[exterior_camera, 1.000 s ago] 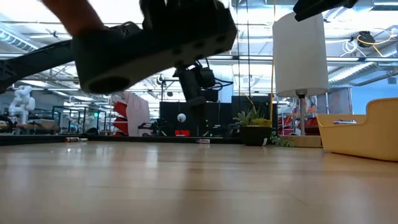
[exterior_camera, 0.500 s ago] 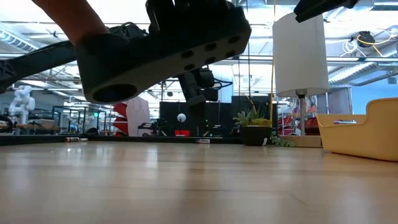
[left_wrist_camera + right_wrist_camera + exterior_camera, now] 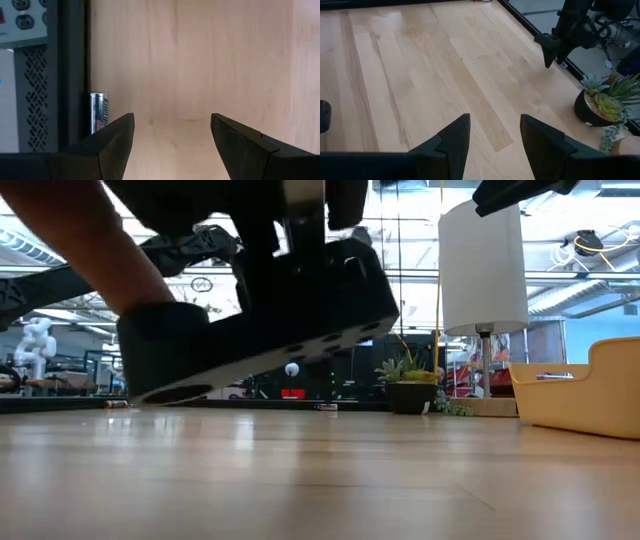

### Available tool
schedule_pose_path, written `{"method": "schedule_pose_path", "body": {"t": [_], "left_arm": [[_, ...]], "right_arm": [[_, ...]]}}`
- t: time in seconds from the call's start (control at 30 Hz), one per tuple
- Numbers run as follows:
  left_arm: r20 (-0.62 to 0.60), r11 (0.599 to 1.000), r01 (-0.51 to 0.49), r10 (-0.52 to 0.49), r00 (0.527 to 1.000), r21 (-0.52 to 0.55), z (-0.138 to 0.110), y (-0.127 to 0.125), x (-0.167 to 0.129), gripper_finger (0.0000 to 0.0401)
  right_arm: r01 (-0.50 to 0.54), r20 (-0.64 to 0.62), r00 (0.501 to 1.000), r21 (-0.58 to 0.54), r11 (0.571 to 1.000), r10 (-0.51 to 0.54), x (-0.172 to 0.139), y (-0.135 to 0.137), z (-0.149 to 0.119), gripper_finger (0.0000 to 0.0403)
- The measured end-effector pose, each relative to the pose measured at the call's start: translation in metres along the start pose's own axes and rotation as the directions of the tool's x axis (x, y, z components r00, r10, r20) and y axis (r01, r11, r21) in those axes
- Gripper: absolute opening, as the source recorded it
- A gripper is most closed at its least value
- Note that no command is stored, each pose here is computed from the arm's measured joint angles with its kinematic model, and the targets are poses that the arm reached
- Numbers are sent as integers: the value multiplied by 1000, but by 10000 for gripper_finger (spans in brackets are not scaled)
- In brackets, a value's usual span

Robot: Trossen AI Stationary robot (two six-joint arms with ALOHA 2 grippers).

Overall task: Sort batteries
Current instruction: Put the silver battery into the orange bin

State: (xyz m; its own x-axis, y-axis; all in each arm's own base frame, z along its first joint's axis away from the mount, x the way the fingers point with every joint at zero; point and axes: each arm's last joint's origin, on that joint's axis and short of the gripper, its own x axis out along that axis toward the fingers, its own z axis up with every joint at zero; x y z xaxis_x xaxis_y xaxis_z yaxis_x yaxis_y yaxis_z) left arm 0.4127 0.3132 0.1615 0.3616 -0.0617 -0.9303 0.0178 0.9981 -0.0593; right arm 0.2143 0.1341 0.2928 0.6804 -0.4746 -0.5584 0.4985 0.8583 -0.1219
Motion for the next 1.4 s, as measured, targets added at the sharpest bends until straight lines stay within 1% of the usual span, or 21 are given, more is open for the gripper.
{"method": "schedule_pose_path", "body": {"t": [0.13,0.2,0.33,0.47,0.53,0.73,0.8,0.83,1.0,1.2,1.3,1.4], "left_arm": [[17,1000,-26,26,1000,8,2,2,0,271],[14,1000,-25,24,1000,13,4,-1,-2,271],[-1,998,-55,55,998,24,5,-2,-3,271],[-38,996,-85,85,996,12,-1,5,9,271],[-55,997,-83,83,995,3,-4,7,13,271],[-47,997,-69,68,997,-18,-5,8,13,271],[-49,1000,-27,27,998,-8,-6,5,10,271],[-50,1000,-22,22,999,-4,-5,3,9,271],[-27,999,-25,26,999,32,1,-1,6,271],[-15,998,-50,51,999,35,1,2,5,271],[-43,992,-116,118,992,54,2,4,5,271],[-50,989,-128,132,990,70,2,4,5,271]], "right_arm": [[3,-2,1000,-2,1000,-3,0,0,0,167],[5,-4,1000,-5,1000,-5,0,-1,-1,167],[9,-5,1000,-9,1000,-9,0,-1,-1,167],[7,-4,1000,1,1000,-7,0,-1,-1,167],[8,-5,1000,13,1000,-8,0,-1,-1,167],[8,-6,1000,17,1000,-8,0,-1,-1,167],[9,-6,1000,13,1000,-9,0,-1,-1,167],[9,-6,1000,11,1000,-9,0,-1,-1,167],[24,-19,1000,-9,1000,-25,5,-2,-10,167],[31,-29,999,-20,999,-32,8,-2,-14,167],[31,-29,999,-20,999,-31,8,-2,-14,167],[30,-30,999,-20,999,-31,8,-2,-14,167]]}}
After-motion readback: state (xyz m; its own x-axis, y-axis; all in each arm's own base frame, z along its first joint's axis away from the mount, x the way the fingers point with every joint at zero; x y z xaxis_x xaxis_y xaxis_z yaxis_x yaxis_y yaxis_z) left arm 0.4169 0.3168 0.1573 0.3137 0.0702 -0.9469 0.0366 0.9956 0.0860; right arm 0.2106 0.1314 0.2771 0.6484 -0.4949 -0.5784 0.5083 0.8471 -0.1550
